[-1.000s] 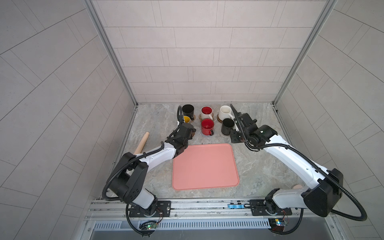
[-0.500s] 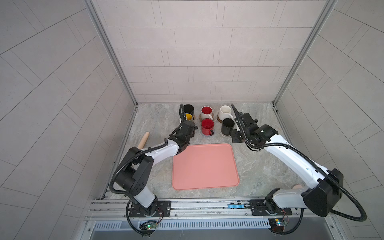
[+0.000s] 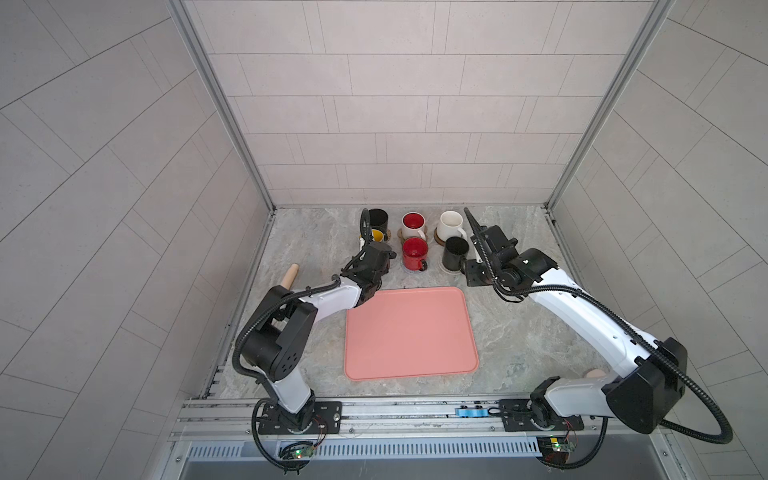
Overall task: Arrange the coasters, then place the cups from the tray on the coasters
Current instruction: 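Carry the butterfly mug with the left gripper toward the brown wooden coaster, then lower the butterfly mug onto the brown wooden coaster with the left gripper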
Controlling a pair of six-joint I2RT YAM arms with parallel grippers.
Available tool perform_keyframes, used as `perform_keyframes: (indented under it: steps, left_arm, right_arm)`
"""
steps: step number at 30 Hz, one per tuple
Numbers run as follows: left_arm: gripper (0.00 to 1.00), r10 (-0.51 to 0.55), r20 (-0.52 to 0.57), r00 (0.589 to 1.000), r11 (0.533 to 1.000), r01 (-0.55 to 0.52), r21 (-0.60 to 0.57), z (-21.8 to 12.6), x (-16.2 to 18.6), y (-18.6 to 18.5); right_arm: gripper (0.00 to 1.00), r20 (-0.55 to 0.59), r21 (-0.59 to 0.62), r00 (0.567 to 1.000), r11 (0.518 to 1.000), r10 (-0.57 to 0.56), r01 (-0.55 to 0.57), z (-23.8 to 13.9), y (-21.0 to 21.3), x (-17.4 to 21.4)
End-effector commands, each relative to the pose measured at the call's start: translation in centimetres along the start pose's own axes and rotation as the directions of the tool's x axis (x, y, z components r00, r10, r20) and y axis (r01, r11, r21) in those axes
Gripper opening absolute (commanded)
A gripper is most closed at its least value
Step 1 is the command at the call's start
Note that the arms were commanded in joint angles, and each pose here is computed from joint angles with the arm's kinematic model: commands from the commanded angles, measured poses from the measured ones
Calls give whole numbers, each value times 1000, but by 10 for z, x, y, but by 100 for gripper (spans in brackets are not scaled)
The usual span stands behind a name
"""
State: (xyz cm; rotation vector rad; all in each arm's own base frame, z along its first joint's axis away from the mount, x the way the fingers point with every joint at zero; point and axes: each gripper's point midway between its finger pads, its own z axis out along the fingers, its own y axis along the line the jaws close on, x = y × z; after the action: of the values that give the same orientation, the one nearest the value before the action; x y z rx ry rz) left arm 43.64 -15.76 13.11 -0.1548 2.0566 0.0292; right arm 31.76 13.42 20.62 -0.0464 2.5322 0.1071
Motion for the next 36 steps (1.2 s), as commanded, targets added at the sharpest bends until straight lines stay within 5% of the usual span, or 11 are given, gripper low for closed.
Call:
perform_keyframes:
  steps: [1,36]
  left_arm:
    - [0,-113,170,979,994,110,26,-7,-59,-9]
    - [0,-91,86,992,996,90,18,-6,-14,-6]
  right_arm:
    - [50,19,14,1000,1000,14,-14,-9,-6,-4]
    - [51,17,9,1000,1000,21,-21,-7,-9,2]
